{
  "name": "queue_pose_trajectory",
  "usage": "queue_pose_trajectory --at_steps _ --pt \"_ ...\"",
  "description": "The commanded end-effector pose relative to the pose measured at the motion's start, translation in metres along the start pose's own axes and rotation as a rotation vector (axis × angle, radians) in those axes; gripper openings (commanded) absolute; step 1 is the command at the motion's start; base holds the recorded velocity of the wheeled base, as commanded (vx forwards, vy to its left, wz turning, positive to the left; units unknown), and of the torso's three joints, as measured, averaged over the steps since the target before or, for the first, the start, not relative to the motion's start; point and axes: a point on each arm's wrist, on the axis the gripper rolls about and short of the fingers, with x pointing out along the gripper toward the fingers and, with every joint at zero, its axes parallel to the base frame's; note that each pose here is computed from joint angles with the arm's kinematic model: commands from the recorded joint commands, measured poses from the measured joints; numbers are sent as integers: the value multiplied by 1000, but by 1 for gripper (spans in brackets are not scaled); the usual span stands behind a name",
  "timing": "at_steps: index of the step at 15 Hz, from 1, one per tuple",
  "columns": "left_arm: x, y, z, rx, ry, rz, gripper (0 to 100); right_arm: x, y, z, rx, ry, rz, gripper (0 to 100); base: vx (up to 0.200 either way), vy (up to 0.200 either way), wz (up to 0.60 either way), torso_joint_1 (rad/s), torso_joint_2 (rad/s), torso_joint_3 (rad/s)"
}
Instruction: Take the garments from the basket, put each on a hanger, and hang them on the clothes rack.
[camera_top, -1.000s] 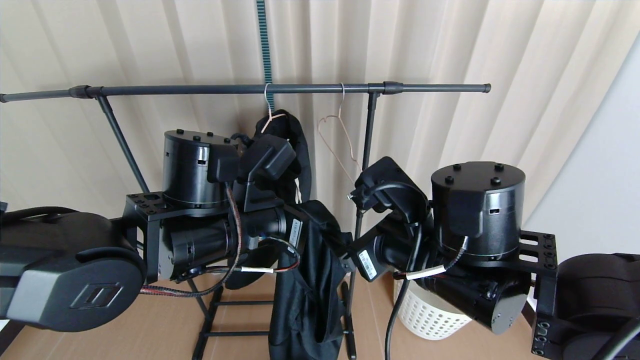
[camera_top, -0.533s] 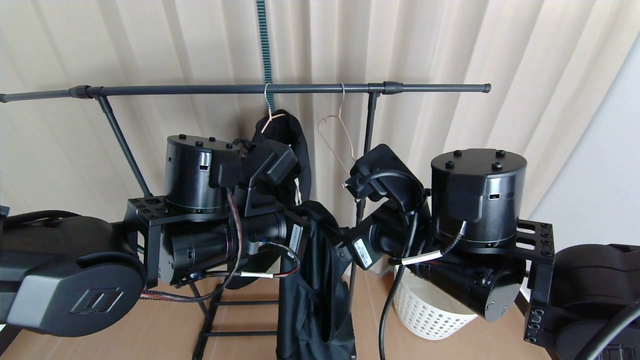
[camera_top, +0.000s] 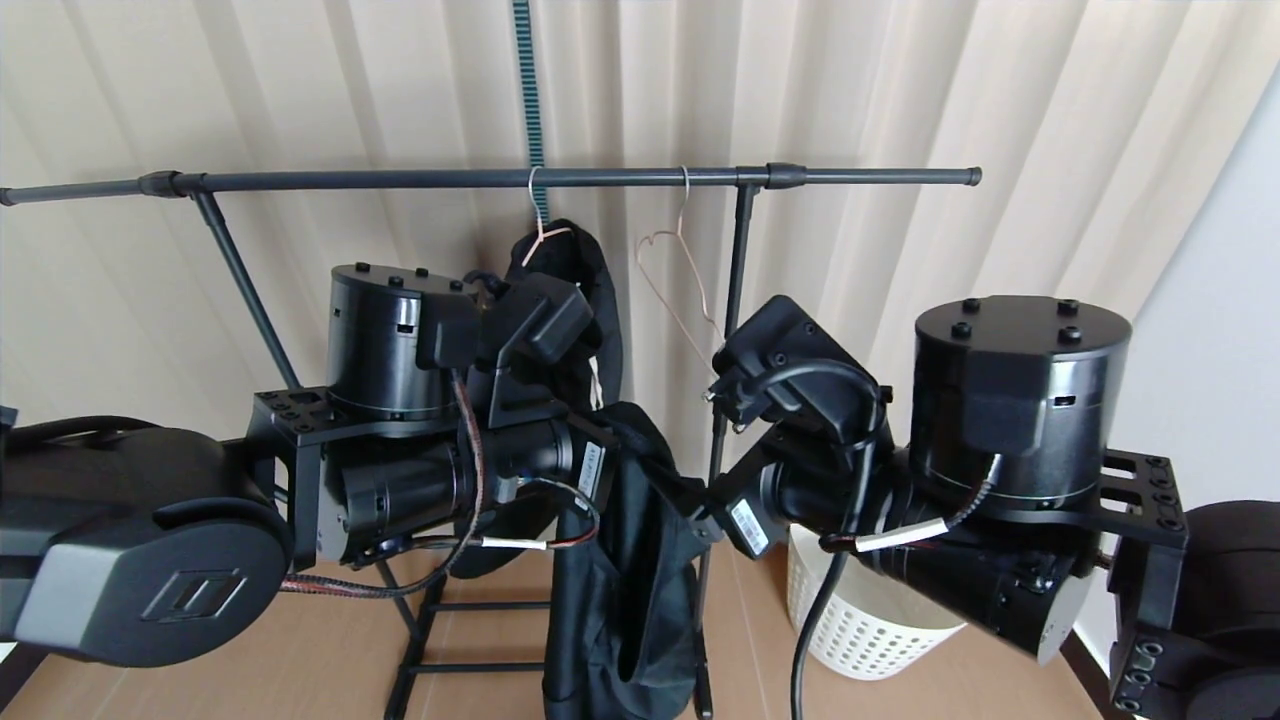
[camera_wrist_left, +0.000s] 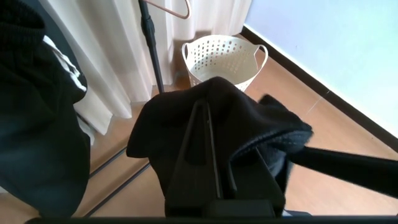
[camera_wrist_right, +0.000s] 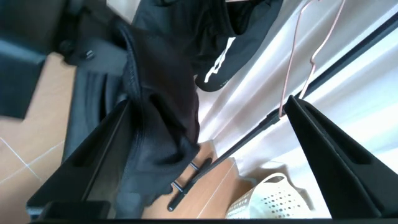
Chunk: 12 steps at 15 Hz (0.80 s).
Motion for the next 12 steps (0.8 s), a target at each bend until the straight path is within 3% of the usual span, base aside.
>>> queue_pose_trajectory --at_steps 1,8,12 --pt "0 0 3 -1 -11 3 0 -14 -6 3 -8 -26 17 100 0 0 0 0 0 0" --pt "1 -2 7 4 -24 -4 0 -8 6 2 -22 -34 97 100 0 0 0 0 0 0" --pt "1 -2 7 5 -24 -6 0 -2 8 6 -25 -41 90 100 0 0 0 0 0 0"
